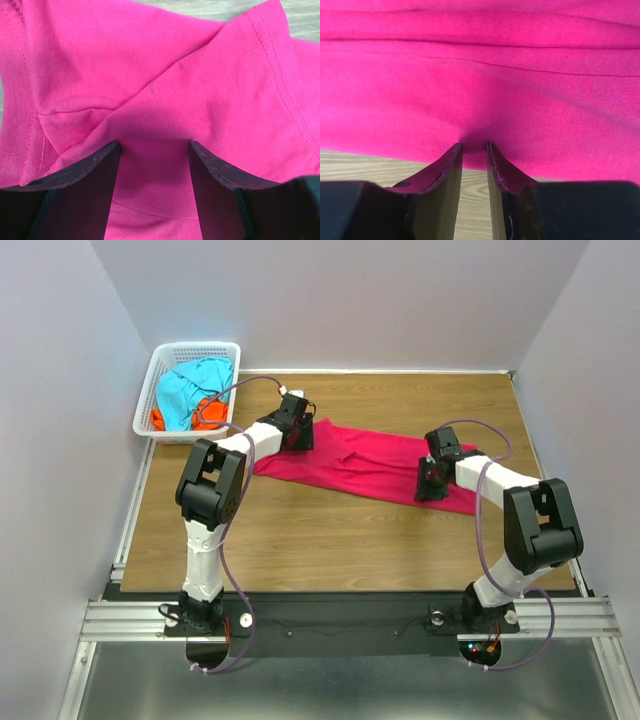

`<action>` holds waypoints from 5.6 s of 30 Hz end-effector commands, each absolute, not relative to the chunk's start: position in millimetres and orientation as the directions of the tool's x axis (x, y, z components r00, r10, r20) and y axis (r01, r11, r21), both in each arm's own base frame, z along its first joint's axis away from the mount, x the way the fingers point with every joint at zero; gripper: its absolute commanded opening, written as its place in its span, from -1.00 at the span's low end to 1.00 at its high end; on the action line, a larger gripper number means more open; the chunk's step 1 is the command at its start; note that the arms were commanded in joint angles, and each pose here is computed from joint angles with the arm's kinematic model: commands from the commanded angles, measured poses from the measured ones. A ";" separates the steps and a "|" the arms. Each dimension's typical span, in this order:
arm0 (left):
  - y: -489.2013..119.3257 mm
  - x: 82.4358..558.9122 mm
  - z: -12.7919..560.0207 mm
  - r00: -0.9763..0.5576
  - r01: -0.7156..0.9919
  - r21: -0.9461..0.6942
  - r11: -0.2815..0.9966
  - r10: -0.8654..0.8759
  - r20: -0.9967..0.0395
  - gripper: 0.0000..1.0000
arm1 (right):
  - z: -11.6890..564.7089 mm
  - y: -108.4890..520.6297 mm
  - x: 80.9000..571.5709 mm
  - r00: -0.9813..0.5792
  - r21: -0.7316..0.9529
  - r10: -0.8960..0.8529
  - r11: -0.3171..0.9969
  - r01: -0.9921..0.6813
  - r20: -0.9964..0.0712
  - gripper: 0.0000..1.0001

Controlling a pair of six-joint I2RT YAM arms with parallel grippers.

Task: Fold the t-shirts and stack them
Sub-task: Fold the tshirt

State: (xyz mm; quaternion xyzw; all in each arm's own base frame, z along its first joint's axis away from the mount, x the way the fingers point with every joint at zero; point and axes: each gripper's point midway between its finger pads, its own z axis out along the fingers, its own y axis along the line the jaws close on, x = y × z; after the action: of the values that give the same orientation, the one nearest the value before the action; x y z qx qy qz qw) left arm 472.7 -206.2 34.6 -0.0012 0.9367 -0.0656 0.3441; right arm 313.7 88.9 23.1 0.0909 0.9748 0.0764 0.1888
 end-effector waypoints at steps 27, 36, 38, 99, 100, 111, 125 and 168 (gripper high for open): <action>-222.0 538.7 240.0 -0.377 0.244 -0.144 0.959 -0.043 -0.925 0.50 | 123.2 303.1 224.5 -0.845 0.231 -0.230 0.897 -0.376 -0.483 -0.23; -186.8 438.1 301.6 -0.302 0.220 -0.277 0.935 -0.204 -0.931 0.75 | 143.0 220.1 296.5 -0.818 0.200 -0.115 0.942 -0.270 -0.564 -0.05; -177.9 416.5 273.3 -0.353 0.180 -0.307 0.935 -0.230 -0.907 0.76 | 147.4 214.8 322.1 -0.808 0.204 -0.103 0.942 -0.267 -0.580 -0.05; -249.3 293.7 115.1 -0.743 0.304 -0.380 0.873 -0.032 -0.668 0.80 | 158.6 141.9 525.7 -0.671 0.305 0.230 0.952 0.006 -0.705 0.05; -252.7 289.8 112.2 -0.749 0.311 -0.381 0.871 -0.022 -0.662 0.80 | 153.8 137.2 510.6 -0.684 0.302 0.239 0.953 0.028 -0.689 0.05; -274.0 238.8 71.1 -0.825 0.324 -0.364 0.873 0.073 -0.561 0.59 | 66.2 95.2 283.8 -0.868 0.272 0.319 0.936 0.224 -0.381 0.02; -277.8 216.4 32.4 -0.856 0.314 -0.280 0.907 0.143 -0.498 0.50 | 41.6 107.1 213.5 -0.899 0.353 0.365 0.896 0.269 -0.243 0.01; -255.0 154.8 -12.6 -0.910 0.357 -0.158 0.921 0.305 -0.280 -0.22 | 17.6 115.9 171.5 -0.951 0.149 0.269 0.957 0.247 -0.153 -0.11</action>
State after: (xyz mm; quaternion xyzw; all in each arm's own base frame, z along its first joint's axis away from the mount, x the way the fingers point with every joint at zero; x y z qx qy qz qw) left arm 194.2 -299.1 22.4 0.1514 0.9462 -0.1887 0.2147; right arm 182.8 123.5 20.4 0.1311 0.9810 0.0953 0.1067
